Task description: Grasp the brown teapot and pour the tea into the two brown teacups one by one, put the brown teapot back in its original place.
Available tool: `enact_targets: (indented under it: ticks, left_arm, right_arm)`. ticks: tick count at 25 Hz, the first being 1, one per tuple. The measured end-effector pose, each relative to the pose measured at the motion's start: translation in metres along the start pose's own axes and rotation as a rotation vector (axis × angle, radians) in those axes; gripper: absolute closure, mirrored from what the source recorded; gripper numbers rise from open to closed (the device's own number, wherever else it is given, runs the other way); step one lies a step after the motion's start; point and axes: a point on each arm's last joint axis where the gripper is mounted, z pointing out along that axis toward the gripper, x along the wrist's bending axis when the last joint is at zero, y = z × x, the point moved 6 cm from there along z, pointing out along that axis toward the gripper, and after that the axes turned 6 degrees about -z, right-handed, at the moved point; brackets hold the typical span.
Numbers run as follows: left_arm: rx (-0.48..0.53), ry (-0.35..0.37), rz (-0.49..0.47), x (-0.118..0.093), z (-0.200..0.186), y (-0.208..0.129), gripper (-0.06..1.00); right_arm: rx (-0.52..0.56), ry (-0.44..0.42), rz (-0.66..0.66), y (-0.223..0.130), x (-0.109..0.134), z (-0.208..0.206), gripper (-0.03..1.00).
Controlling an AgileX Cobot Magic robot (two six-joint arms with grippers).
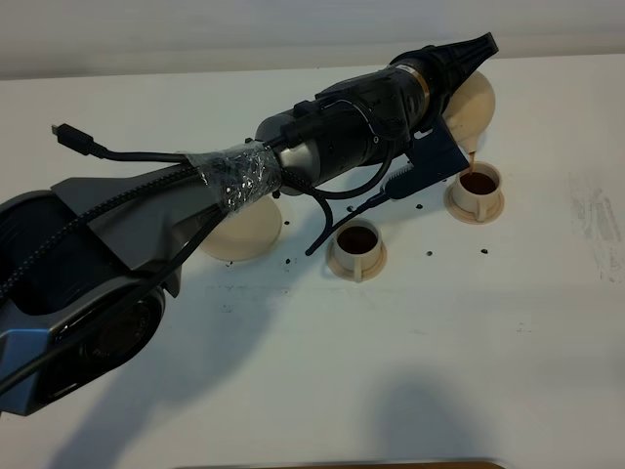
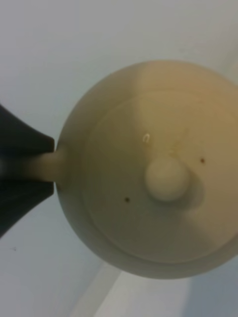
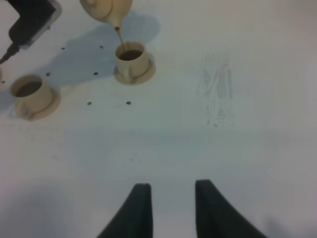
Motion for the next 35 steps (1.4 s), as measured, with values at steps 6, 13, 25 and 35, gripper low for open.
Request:
enact_targets:
  ticks: [6,13,25,35]
  left_arm:
    - [0.000,-0.001,0.003,0.000,0.000,0.000,0.86]
    - [-0.001,0.002,0.004,0.000,0.000,0.000,0.86]
    - [-0.010,0.011,0.013,0.004,-0.001,0.006,0.86]
    - [0.007,-0.058,-0.161,-0.007,-0.002,0.004,0.86]
  right_arm:
    - [0.000,0.000,0.001,0.000,0.000,0.000,0.73]
    - [0.000,0.000,0.001,0.000,0.000,0.000,0.73]
    - [0.000,0.000,0.001,0.000,0.000,0.000,0.73]
    - [0.000,0.000,0.001,0.000,0.000,0.000,0.73]
